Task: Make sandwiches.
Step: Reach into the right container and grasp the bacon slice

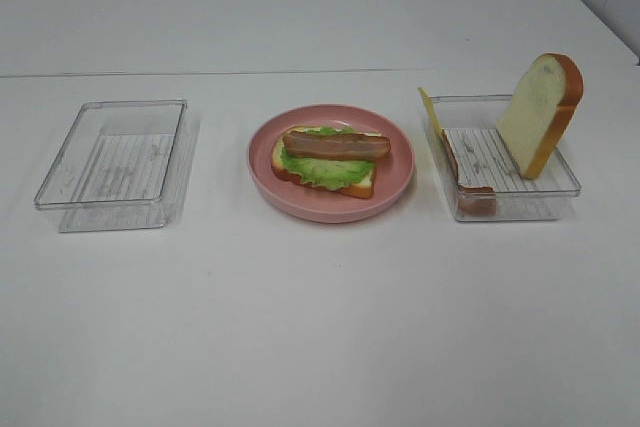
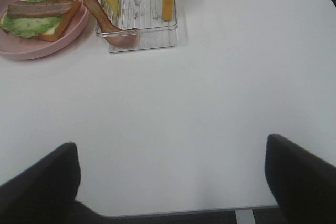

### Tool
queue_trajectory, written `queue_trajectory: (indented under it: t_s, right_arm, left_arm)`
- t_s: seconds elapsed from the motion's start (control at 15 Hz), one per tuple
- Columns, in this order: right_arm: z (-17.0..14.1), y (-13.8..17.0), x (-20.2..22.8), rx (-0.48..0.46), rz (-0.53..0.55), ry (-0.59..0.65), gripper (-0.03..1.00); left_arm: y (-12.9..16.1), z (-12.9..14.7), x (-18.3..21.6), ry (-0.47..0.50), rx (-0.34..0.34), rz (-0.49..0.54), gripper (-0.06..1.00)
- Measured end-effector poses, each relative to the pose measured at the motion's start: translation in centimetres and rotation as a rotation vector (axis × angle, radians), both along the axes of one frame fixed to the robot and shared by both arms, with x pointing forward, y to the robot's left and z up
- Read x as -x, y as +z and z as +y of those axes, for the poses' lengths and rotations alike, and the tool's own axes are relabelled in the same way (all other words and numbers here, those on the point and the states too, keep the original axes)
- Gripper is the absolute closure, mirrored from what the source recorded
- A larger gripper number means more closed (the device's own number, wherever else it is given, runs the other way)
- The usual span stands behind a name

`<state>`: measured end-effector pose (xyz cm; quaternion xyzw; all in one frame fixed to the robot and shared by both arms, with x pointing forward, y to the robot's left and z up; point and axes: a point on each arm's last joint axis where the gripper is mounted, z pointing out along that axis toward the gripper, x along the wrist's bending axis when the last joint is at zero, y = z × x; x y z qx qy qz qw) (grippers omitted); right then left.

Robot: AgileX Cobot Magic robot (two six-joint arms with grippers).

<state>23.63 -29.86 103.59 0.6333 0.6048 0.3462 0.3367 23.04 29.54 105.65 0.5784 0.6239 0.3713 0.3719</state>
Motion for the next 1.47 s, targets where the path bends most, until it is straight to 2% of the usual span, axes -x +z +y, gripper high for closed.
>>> queue_trajectory:
  t_s: [0.67,0.87,1.0,1.07,1.2,1.27,1.47]
  right_arm:
    - [-0.2,0.4,0.1,0.016,0.003,-0.011,0.05]
    - [-0.7,2.2,-2.1,0.026,0.092,-0.072,0.05]
    - [-0.8,2.3,-5.8,0.0,0.204,-0.106,0.05]
    - [-0.8,1.7,-8.6,0.005,0.287,-0.105,0.05]
    - [-0.8,1.2,-11.2,0.009,0.36,-0.099,0.05]
    - [-0.7,1.0,-13.8,0.005,0.438,-0.086,0.05]
    - [-0.2,0.8,-17.4,-0.023,0.538,-0.04,0.05]
  left_arm:
    - [0.0,0.0,0.0,0.0,0.0,0.0,0.04]
    - [0.0,0.0,0.0,0.0,0.0,0.0,0.04]
    - [0.0,0.0,0.0,0.0,0.0,0.0,0.04]
    - [0.0,0.0,0.0,0.0,0.0,0.0,0.04]
    - [0.0,0.0,0.0,0.0,0.0,0.0,0.04]
    - [0.0,0.0,0.0,0.0,0.0,0.0,0.04]
    - [0.0,0.0,0.0,0.0,0.0,0.0,0.04]
